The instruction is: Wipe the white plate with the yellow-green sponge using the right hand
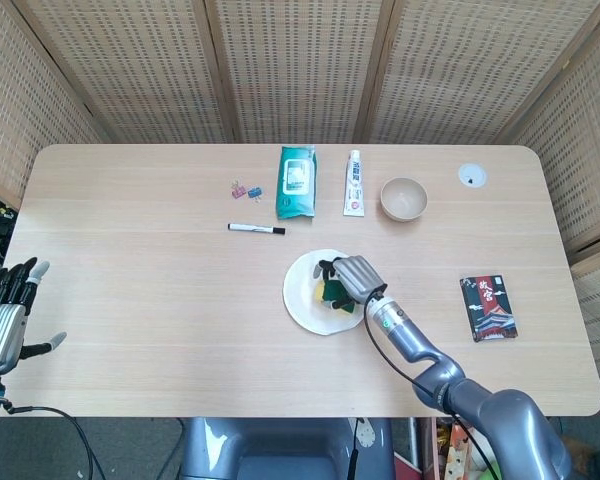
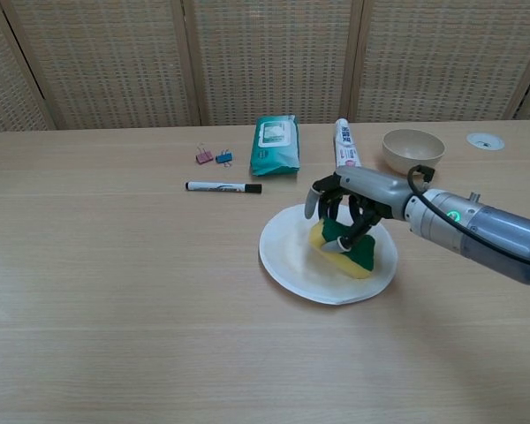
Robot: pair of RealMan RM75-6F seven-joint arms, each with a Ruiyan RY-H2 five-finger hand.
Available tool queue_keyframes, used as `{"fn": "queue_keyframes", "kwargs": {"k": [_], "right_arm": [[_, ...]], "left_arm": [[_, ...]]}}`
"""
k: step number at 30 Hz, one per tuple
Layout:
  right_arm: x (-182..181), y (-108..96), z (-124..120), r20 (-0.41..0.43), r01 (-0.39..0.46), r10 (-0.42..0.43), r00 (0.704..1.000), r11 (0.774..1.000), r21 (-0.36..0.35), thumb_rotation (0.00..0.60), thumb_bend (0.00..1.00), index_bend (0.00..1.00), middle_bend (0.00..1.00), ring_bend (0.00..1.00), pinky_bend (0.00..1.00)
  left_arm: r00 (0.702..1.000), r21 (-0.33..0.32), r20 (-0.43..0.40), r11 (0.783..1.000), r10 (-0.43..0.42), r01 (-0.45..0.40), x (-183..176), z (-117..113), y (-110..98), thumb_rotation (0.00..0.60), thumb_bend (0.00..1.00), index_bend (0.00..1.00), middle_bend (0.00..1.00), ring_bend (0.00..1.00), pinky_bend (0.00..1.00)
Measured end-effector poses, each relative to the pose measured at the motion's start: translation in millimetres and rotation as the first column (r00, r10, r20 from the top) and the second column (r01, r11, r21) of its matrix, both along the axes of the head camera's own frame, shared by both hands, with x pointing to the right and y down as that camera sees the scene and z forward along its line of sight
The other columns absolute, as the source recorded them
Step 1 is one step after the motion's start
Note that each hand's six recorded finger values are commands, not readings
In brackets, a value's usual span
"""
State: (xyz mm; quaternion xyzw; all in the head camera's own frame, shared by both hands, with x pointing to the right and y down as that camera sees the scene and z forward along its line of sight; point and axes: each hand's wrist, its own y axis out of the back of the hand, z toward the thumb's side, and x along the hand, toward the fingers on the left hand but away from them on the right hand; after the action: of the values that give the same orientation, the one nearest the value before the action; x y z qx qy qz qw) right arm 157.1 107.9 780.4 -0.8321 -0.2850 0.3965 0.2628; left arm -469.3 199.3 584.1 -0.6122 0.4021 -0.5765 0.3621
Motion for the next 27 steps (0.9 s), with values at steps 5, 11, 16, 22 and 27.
{"fn": "queue_keyframes", "kwargs": {"k": [5, 11, 16, 22, 27], "right_arm": [[3.1, 1.0, 2.7, -0.002, -0.009, 0.009, 1.000, 1.000, -0.004, 0.600, 0.20, 0.41, 0.53, 0.42, 0.61], [9.7, 0.7, 6.1, -0.025, -0.004, 0.004, 1.000, 1.000, -0.001, 0.600, 0.21, 0.41, 0.53, 0.42, 0.61], [10.4, -10.7, -6.1, 0.009, -0.007, 0.006, 1.000, 0.999, 0.036, 0.600, 0.21, 0.41, 0.53, 0.42, 0.61], [11.2, -28.5, -24.2, 0.044, -0.017, 0.013, 0.999, 0.997, 0.080, 0.600, 0.21, 0.41, 0.53, 0.42, 0.61], [13.2, -20.2, -17.1, 0.023, -0.015, 0.014, 1.000, 0.998, 0.053, 0.600, 0.21, 0.41, 0.53, 0.42, 0.61]], "left_arm": [[1.000, -0.002, 0.001, 1.000, 0.000, 0.000, -0.4, 0.6, 0.4, 0.600, 0.00, 0.00, 0.00, 0.00, 0.00], [1.000, -0.005, 0.001, 1.000, -0.001, 0.001, -0.7, 1.1, 0.6, 0.600, 0.00, 0.00, 0.00, 0.00, 0.00], [1.000, 0.001, -0.003, 1.000, -0.007, 0.007, -2.0, -0.7, -0.4, 0.600, 0.00, 0.00, 0.00, 0.00, 0.00], [1.000, -0.003, -0.008, 1.000, -0.006, 0.006, -1.9, -0.9, -0.4, 0.600, 0.00, 0.00, 0.00, 0.00, 0.00], [1.000, 0.001, -0.011, 1.000, -0.007, 0.007, -2.2, -2.6, -0.5, 0.600, 0.00, 0.00, 0.00, 0.00, 0.00]]}}
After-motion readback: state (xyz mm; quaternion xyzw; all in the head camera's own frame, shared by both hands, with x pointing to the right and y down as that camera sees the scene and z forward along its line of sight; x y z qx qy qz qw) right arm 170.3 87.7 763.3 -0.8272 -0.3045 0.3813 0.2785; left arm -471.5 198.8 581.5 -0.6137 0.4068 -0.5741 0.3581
